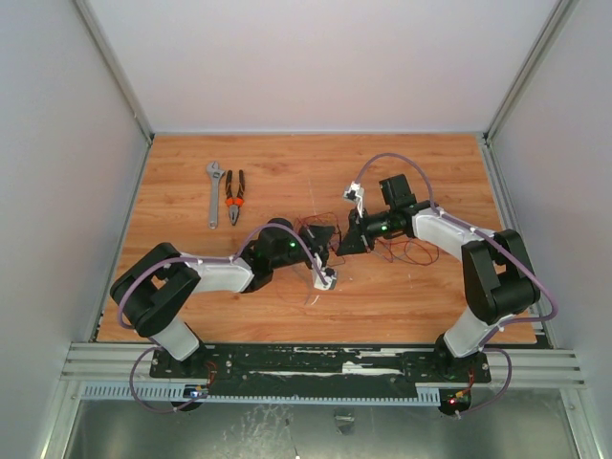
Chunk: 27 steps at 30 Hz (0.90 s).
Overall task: Zip-tie the wires
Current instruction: Tie the cable at the center of the board.
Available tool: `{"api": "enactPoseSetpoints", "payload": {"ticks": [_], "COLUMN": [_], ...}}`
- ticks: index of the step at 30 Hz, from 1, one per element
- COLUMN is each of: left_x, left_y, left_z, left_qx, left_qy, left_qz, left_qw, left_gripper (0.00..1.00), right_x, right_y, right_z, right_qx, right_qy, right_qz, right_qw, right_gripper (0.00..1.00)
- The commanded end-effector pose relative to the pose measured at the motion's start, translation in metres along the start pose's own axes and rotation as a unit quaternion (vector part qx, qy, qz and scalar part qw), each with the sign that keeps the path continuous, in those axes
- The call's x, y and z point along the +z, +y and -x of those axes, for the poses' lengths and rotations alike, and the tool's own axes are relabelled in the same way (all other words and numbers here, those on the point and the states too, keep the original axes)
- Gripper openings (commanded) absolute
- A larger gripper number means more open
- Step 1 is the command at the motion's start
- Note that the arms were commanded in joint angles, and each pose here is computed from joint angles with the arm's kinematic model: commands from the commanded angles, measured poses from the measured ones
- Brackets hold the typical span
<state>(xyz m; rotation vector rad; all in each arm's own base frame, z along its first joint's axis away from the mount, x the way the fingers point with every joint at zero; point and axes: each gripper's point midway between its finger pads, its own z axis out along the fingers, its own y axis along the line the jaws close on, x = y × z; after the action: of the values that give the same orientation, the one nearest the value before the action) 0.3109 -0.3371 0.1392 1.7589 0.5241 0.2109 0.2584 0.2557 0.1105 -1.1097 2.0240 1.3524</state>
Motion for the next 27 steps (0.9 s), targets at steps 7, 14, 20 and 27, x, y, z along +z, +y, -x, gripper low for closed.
{"api": "enactPoseSetpoints", "payload": {"ticks": [7, 14, 20, 27], "left_x": [0.003, 0.002, 0.003, 0.005], "left_y": [-0.01, -0.02, -0.024, -0.018], "left_z": [0.004, 0.01, 0.013, 0.016], "left_qx": [0.012, -0.033, -0.043, -0.068], "left_qy": [-0.001, -0.011, -0.015, -0.02], "left_qz": [-0.017, -0.012, -0.007, 0.01], "left_qw": [1.0, 0.999, 0.999, 0.997], "left_gripper": [0.0, 0.0, 0.0, 0.0], "right_x": [-0.006, -0.01, -0.008, -0.009], "right_y": [-0.011, -0.008, -0.009, -0.011], "right_z": [0.018, 0.022, 0.02, 0.018], "right_qx": [-0.008, -0.009, -0.004, 0.0], "right_qy": [-0.018, -0.024, -0.023, -0.022], "right_qz": [-0.024, -0.026, -0.024, -0.034], "right_qw": [1.0, 0.999, 0.999, 0.999], "right_gripper": [0.0, 0.0, 0.0, 0.0]}}
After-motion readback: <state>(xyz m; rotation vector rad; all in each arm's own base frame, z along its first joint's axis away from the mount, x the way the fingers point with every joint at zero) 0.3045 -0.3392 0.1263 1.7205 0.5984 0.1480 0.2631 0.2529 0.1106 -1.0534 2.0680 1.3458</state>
